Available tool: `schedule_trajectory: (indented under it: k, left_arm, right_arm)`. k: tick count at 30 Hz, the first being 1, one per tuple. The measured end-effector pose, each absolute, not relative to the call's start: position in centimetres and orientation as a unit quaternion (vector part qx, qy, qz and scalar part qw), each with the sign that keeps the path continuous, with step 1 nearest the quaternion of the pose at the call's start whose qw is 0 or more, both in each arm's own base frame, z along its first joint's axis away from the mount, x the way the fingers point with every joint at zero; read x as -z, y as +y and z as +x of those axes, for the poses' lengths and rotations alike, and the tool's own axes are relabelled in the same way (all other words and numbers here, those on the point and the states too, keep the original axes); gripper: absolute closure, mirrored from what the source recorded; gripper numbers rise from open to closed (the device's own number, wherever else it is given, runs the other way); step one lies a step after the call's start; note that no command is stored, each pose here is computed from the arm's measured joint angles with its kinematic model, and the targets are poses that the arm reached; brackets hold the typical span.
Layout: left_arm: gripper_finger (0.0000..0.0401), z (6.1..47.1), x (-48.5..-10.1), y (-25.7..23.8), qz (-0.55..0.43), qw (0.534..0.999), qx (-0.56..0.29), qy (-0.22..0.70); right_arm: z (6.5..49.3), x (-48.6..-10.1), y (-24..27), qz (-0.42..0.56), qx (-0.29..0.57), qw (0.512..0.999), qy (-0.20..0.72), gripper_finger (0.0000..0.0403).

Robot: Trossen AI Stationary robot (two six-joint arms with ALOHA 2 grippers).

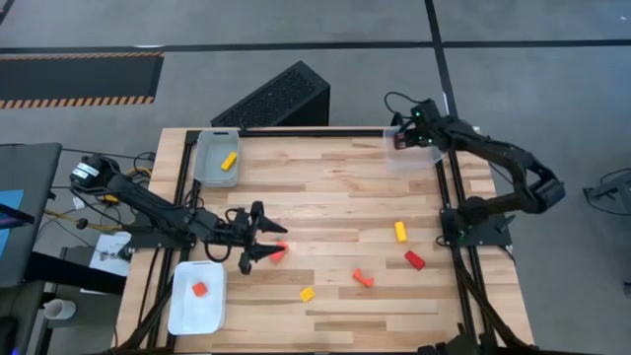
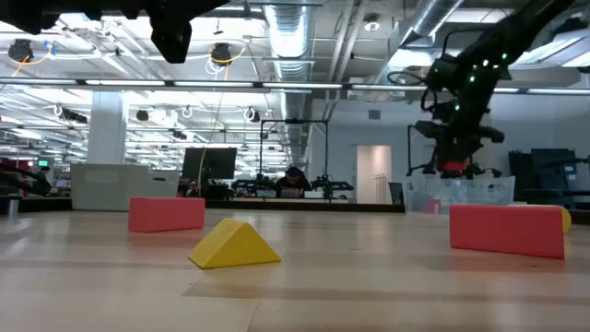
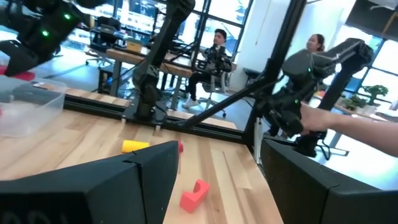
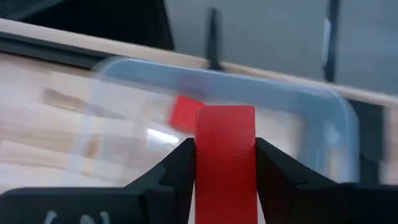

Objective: Sort & place blocks by color
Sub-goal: Put the top red block into the transparent bin

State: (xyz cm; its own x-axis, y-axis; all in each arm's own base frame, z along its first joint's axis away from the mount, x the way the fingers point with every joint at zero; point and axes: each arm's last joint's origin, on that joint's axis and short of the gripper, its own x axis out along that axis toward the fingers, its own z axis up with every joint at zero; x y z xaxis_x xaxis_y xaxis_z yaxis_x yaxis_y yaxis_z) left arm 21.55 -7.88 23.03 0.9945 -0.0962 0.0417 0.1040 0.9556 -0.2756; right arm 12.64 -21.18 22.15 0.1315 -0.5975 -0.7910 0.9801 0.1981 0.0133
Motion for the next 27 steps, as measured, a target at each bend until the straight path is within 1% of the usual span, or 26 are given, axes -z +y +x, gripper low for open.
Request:
schedule_trajectory:
  k: [5,9,12,16,23,27]
  left_arm:
    - [0.0184,21.6,-23.0,-7.8,-0.14,0.989,0.045,-0.014]
    - [0.0184,21.6,-23.0,-7.8,-0.14,0.989,0.045,-0.014]
    - [0.0184,21.6,-23.0,-7.8,-0.14,0.989,0.045,-0.014]
    - [0.0184,21.6,-23.0,-7.8,-0.141,0.989,0.045,-0.011]
    - [0.0184,21.6,-22.8,-7.8,-0.14,0.989,0.045,-0.006]
    - [0.0184,21.6,-22.8,-7.8,-0.14,0.989,0.045,-0.005]
  right_arm:
    - [13.0,-19.5,-22.0,0.298,0.566,0.683,0.352,0.0259]
    - [13.6,-17.4,-22.6,0.319,0.561,0.662,0.382,0.0252]
    - [14.7,-17.1,-23.3,0.317,0.564,0.668,0.368,0.0251]
    - [15.4,-16.0,-23.9,0.332,0.56,0.655,0.384,0.0254]
    - [16.9,-15.0,-24.3,0.342,0.537,0.654,0.408,0.0243]
    - [17.4,-14.8,-24.0,0.334,0.527,0.659,0.42,0.0245]
